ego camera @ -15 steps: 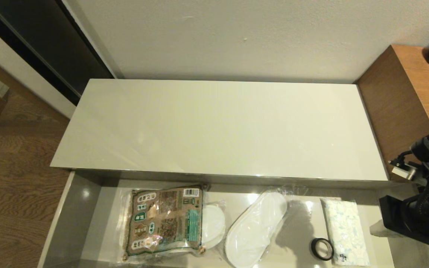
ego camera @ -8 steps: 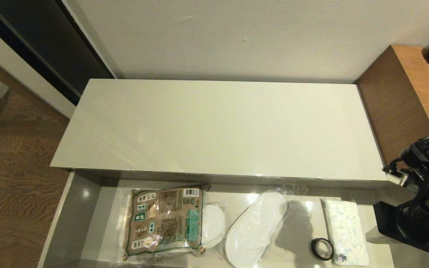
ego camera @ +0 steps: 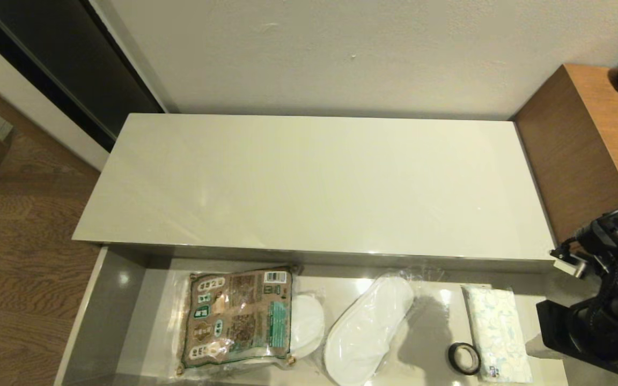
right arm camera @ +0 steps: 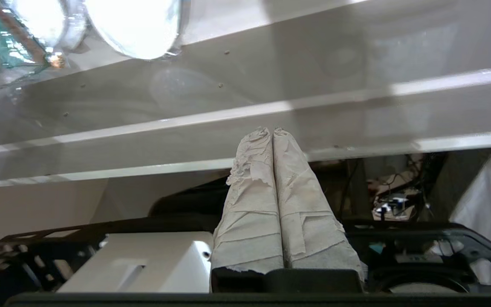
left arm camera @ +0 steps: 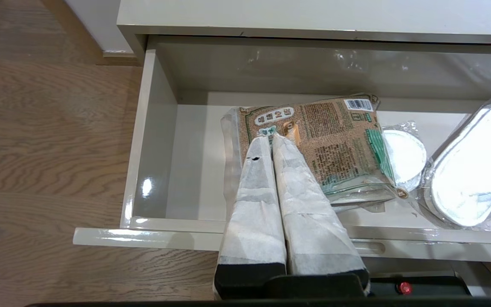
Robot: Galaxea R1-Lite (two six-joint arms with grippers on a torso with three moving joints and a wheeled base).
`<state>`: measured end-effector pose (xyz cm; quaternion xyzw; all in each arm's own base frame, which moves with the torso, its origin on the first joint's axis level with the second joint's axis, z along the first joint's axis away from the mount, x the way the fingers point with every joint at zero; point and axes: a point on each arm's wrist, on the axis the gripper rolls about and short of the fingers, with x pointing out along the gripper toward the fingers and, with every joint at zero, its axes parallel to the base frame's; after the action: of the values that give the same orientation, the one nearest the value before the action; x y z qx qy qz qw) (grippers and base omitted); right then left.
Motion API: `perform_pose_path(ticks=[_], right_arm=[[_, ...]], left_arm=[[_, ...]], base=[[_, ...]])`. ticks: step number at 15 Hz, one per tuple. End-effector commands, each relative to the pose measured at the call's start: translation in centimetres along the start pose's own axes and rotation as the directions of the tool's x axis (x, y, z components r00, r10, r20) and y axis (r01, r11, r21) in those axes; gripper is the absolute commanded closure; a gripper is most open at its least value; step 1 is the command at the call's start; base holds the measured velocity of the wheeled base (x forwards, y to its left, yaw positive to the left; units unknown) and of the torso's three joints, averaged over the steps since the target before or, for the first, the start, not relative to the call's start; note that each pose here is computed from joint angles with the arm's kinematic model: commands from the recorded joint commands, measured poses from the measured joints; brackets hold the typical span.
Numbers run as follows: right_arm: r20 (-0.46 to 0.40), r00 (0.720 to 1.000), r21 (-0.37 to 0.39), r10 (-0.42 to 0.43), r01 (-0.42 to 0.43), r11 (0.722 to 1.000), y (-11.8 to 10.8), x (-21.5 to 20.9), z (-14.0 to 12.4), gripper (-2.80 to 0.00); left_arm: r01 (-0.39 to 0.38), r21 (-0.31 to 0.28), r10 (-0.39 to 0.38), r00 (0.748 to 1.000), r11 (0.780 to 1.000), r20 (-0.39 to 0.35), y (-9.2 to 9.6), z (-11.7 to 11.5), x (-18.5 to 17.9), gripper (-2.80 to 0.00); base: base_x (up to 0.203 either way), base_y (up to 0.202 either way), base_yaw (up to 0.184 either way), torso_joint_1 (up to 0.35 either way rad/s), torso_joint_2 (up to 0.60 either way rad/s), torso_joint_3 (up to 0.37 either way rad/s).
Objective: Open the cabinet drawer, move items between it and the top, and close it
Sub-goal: Take out the tissue from the drawer
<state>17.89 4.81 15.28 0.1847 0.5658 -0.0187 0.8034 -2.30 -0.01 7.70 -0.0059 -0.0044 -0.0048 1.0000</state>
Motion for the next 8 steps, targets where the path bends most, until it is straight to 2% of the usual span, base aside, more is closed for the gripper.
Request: perform_pose_path(ticks=[1, 4, 6, 8], right_arm=[[0.051, 0.999, -0.006, 0.017, -0.017, 1.0, -0.4, -1.3, -1.0, 0.0], [0.183, 0.982, -0.05, 0.042, -0.033, 0.998, -1.2, -4.2, -3.2, 0.0], [0.179, 0.983, -0.124, -0.028, 0.051, 0.991, -2.2, -3.5, -4.6, 0.0], [0.183, 0.982, -0.164, -0.036, 0.066, 0.984, -2.2, -2.8, -4.5, 0.0]], left_arm=[[0.0, -0.001, 0.0, 1.0, 1.0, -0.001, 0.0, 0.0, 0.0, 0.0], [0.0, -0.001, 0.0, 1.0, 1.0, -0.001, 0.0, 0.0, 0.0, 0.0], [0.001, -0.001, -0.001, 1.0, 1.0, -0.001, 0.0, 0.0, 0.0, 0.0], [0.0, -0.001, 0.0, 1.0, 1.0, -0.001, 0.0, 0.0, 0.0, 0.0]], base=[[0.0, 0.0, 0.0, 0.0, 0.0, 0.0], [0.0, 0.0, 0.0, 0.0, 0.0, 0.0], [0.0, 0.0, 0.0, 0.0, 0.0, 0.0], [0.0, 0.0, 0.0, 0.0, 0.0, 0.0]])
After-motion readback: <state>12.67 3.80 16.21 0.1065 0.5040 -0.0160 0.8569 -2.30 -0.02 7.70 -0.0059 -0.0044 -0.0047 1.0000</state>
